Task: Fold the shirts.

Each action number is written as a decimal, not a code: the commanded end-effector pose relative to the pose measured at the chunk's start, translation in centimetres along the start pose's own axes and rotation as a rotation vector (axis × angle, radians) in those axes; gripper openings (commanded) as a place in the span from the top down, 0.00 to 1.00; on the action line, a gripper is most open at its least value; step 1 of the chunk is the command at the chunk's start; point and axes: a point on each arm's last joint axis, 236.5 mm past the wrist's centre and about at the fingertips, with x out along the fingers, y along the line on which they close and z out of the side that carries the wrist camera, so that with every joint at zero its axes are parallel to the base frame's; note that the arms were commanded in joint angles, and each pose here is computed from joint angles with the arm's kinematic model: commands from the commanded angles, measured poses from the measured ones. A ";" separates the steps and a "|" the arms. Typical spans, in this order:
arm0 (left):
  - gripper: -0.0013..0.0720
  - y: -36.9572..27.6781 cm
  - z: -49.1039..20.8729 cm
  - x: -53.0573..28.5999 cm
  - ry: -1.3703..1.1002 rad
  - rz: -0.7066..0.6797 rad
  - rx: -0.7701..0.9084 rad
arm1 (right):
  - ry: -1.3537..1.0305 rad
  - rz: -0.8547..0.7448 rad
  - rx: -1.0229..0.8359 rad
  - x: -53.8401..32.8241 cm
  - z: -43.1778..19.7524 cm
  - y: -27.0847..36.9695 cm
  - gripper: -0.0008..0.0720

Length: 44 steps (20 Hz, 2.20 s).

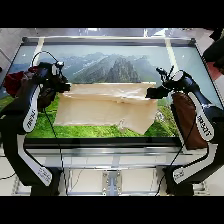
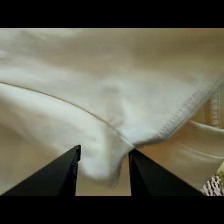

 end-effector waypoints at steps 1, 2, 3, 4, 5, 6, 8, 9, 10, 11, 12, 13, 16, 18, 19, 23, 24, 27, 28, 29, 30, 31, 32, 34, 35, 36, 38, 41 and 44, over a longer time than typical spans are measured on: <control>0.47 0.2 -0.2 -2.8 -0.016 -0.008 -0.012 | 0.060 0.018 -0.020 -2.5 -0.8 1.4 0.51; 0.47 1.0 -0.1 -4.9 -0.044 0.000 -0.024 | 0.073 -0.013 -0.055 -4.4 -0.9 1.5 0.51; 0.47 2.2 0.0 -7.6 -0.084 0.019 -0.038 | 0.081 -0.063 -0.085 -6.9 -1.3 1.1 0.51; 0.47 3.6 0.1 -10.2 -0.136 0.036 -0.062 | 0.072 -0.120 -0.102 -9.3 -1.6 0.4 0.51; 0.47 5.3 -0.2 -13.0 -0.188 0.050 -0.097 | 0.057 -0.176 -0.101 -12.0 -2.3 -0.6 0.51; 0.47 7.1 -1.2 -14.9 -0.217 0.064 -0.136 | 0.046 -0.206 -0.082 -14.2 -3.2 -1.4 0.51; 0.47 10.0 -6.1 -16.1 -0.211 0.073 -0.229 | 0.008 -0.204 -0.002 -16.7 -6.0 -2.7 0.51; 0.47 10.5 -9.6 -14.9 -0.197 0.047 -0.297 | -0.016 -0.175 0.056 -16.6 -7.8 -3.2 0.51; 0.47 10.5 -12.7 -13.2 -0.193 0.016 -0.393 | -0.050 -0.127 0.116 -15.6 -9.4 -3.1 0.51; 0.47 9.7 -15.8 -11.2 -0.194 -0.026 -0.487 | -0.094 -0.056 0.190 -13.8 -10.9 -2.5 0.50; 0.47 8.1 -18.8 -9.0 -0.195 -0.082 -0.593 | -0.127 0.029 0.269 -11.7 -12.3 -1.4 0.39; 0.47 6.0 -21.0 -7.2 -0.196 -0.160 -0.723 | -0.133 0.103 0.334 -9.8 -13.6 -0.2 0.28; 0.47 0.8 -23.7 -4.3 -0.171 -0.401 -1.026 | -0.095 0.306 0.440 -6.4 -16.0 3.4 0.28; 0.47 -0.7 -23.8 -3.3 -0.146 -0.486 -1.061 | -0.109 0.362 0.443 -6.2 -15.9 4.4 0.29; 0.47 -1.2 -23.8 -2.8 -0.124 -0.515 -1.069 | -0.116 0.371 0.446 -6.3 -15.6 4.5 0.29; 0.47 -3.0 -22.0 -1.6 -0.089 -0.658 -1.145 | -0.127 0.414 0.430 -6.8 -15.3 5.4 0.29; 0.47 -3.0 -21.5 -1.5 -0.105 -0.675 -1.148 | -0.115 0.423 0.427 -6.9 -15.5 5.7 0.29; 0.47 -2.2 -20.9 -0.7 -0.136 -0.658 -1.177 | -0.083 0.449 0.419 -7.0 -16.1 6.4 0.29; 0.47 -2.1 -21.0 -0.5 -0.135 -0.652 -1.183 | -0.082 0.452 0.419 -7.1 -16.1 6.5 0.29; 0.47 -2.0 -21.0 -0.2 -0.129 -0.649 -1.188 | -0.085 0.456 0.421 -7.1 -16.0 6.5 0.29; 0.47 -2.1 -21.2 0.1 -0.121 -0.646 -1.192 | -0.088 0.461 0.423 -7.2 -15.9 6.6 0.29; 0.47 -2.1 -21.3 0.3 -0.113 -0.644 -1.197 | -0.091 0.466 0.425 -7.2 -15.8 6.7 0.29; 0.47 -2.1 -21.4 0.7 -0.106 -0.641 -1.204 | -0.090 0.466 0.425 -7.2 -15.8 6.7 0.29; 0.52 -2.1 -21.5 1.1 -0.096 -0.639 -1.214 | -0.090 0.466 0.425 -7.2 -15.9 6.7 0.29; 0.56 -2.0 -21.4 1.2 -0.097 -0.637 -1.219 | -0.089 0.465 0.425 -7.2 -15.9 6.7 0.29; 0.74 -1.9 -21.3 1.2 -0.102 -0.635 -1.226 | -0.087 0.462 0.424 -7.2 -15.9 6.7 0.29; 0.97 -1.5 -21.1 1.2 -0.117 -0.628 -1.233 | -0.062 0.440 0.411 -6.9 -16.6 6.3 0.29; 0.96 -1.5 -20.4 0.9 -0.144 -0.649 -1.224 | 0.038 0.312 0.400 -5.6 -19.6 4.1 0.29; 0.97 -1.5 -19.5 0.4 -0.181 -0.680 -1.229 | 0.050 0.250 0.475 -3.5 -21.2 2.7 0.29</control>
